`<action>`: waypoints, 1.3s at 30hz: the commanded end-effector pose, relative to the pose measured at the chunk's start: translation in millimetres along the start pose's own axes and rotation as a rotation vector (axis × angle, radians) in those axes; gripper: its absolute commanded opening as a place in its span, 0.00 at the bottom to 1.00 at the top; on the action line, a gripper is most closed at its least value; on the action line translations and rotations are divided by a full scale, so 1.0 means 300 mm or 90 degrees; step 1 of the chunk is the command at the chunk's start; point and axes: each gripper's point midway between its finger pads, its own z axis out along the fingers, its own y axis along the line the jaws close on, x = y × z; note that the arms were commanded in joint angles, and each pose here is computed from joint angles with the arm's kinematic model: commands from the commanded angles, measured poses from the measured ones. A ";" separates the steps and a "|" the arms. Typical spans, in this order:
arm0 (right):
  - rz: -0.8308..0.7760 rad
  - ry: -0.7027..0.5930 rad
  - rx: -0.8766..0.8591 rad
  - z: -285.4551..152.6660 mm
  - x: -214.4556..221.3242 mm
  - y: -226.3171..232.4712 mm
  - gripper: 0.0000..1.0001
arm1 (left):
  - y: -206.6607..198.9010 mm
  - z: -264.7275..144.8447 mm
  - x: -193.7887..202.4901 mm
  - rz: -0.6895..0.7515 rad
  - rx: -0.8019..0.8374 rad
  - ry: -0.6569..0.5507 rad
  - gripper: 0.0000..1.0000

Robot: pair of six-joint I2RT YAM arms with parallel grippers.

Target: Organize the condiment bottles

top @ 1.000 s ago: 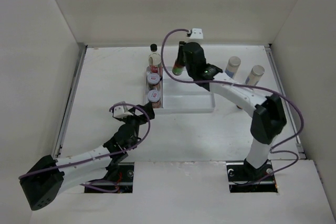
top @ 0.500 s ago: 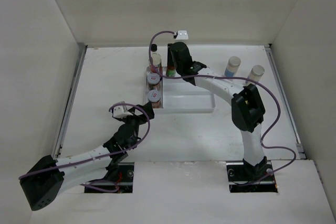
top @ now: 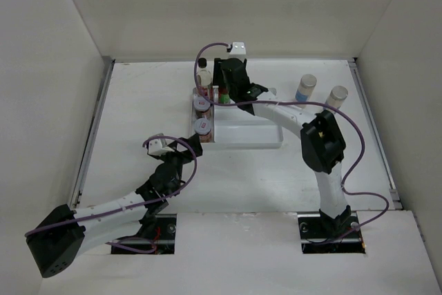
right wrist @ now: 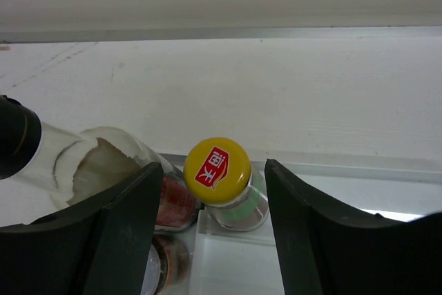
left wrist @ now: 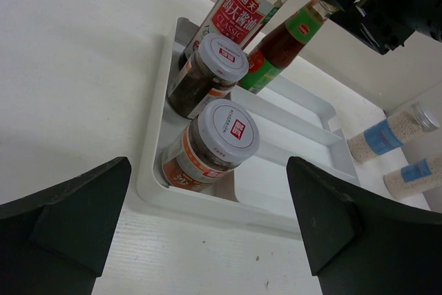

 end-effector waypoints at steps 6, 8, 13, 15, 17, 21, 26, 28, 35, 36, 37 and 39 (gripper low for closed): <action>0.102 -0.103 -0.016 -0.205 -0.279 -0.022 0.76 | -0.016 0.002 -0.028 -0.031 0.012 -0.019 1.00; 0.106 -0.109 0.001 -0.270 -0.287 -0.076 0.80 | -0.012 0.004 -0.022 -0.027 0.009 -0.017 1.00; 0.120 -0.134 0.103 -0.453 -0.267 -0.362 0.89 | -0.019 0.001 -0.028 -0.032 0.016 -0.017 1.00; 0.128 -0.148 0.168 -0.545 -0.246 -0.523 0.91 | -0.017 0.004 -0.021 -0.028 0.013 -0.014 1.00; 0.137 -0.159 0.238 -0.644 -0.220 -0.683 0.93 | -0.024 0.002 -0.023 -0.031 0.019 -0.014 1.00; 0.133 -0.162 0.375 -0.813 -0.160 -0.954 0.96 | -0.034 0.004 -0.019 -0.030 0.025 -0.009 1.00; 0.122 -0.055 0.420 -0.812 0.012 -1.070 0.97 | -0.045 0.004 -0.013 -0.031 0.032 -0.004 1.00; 0.119 -0.020 0.433 -0.787 0.073 -1.088 0.97 | -0.046 0.007 -0.009 -0.031 0.032 -0.002 1.00; 0.132 -0.017 0.433 -0.708 0.112 -1.134 0.89 | -0.047 0.008 0.004 -0.028 0.033 0.005 1.00; 0.133 -0.010 0.435 -0.699 0.124 -1.142 0.86 | -0.045 0.008 0.008 -0.026 0.032 0.007 1.00; 0.134 -0.008 0.438 -0.692 0.128 -1.149 0.84 | -0.048 0.007 0.007 -0.027 0.034 0.007 1.00; 0.135 -0.016 0.439 -0.683 0.133 -1.154 0.80 | -0.054 0.005 0.007 -0.031 0.039 0.009 1.00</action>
